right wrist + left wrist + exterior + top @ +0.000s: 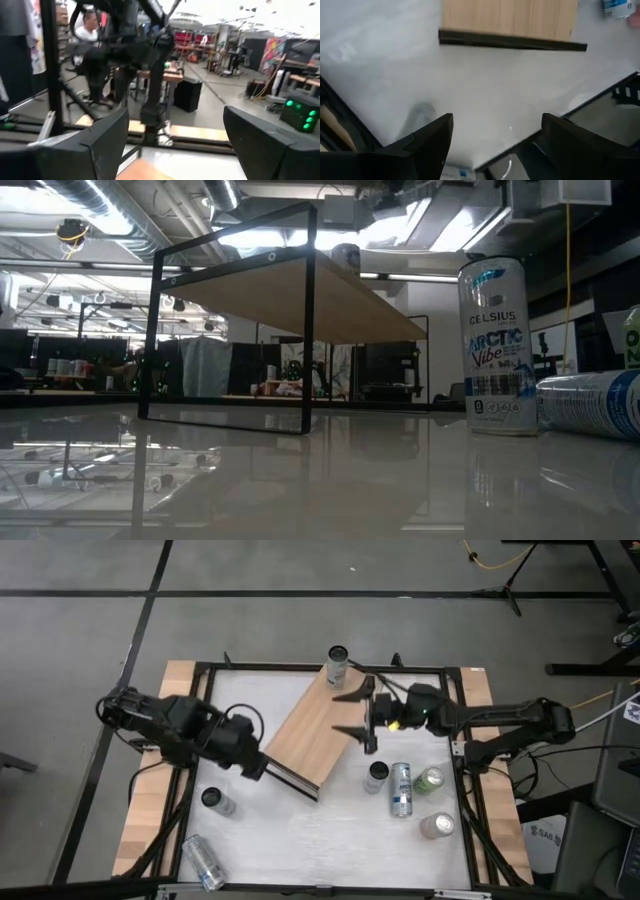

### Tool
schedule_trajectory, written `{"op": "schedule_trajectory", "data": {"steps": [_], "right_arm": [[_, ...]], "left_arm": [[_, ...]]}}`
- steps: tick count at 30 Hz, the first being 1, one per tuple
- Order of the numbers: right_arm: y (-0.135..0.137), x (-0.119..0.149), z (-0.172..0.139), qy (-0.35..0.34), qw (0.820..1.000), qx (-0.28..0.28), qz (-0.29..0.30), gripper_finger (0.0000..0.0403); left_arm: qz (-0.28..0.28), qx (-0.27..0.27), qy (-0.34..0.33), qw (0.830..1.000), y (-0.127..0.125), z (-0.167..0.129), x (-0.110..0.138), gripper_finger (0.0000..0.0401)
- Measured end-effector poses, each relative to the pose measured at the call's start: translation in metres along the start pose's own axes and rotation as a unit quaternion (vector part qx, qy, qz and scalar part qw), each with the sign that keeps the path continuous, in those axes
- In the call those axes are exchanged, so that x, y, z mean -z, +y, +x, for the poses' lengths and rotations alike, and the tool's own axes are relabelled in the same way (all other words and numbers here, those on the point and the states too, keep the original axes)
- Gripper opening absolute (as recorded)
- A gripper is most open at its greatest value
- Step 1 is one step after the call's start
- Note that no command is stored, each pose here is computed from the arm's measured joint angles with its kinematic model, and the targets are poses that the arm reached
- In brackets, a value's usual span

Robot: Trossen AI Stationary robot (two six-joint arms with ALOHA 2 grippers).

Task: Place canned beverage on shelf
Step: Put the white soda can on the shelf

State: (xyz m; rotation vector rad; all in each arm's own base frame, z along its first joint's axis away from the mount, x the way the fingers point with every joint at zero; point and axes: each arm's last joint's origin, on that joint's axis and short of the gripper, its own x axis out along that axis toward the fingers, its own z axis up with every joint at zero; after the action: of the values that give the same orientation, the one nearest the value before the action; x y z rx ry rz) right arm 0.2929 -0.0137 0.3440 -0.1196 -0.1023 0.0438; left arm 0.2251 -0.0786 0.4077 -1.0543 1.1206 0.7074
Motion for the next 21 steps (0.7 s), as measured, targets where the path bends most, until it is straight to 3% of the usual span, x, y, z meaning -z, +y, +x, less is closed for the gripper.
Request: {"op": "schedule_trajectory", "data": {"steps": [12, 21], "right_arm": [[0.029, 0.009, 0.001, 0.057, 0.997, -0.049, 0.008, 0.0315], [0.044, 0.010, 0.000, 0.070, 0.995, -0.076, 0.010, 0.0315]], "left_arm": [[-0.113, -0.004, 0.030, 0.993, 0.000, -0.001, 0.059, 0.0296], [-0.151, -0.114, 0.062, 0.980, 0.013, 0.038, 0.091, 0.0296]]}}
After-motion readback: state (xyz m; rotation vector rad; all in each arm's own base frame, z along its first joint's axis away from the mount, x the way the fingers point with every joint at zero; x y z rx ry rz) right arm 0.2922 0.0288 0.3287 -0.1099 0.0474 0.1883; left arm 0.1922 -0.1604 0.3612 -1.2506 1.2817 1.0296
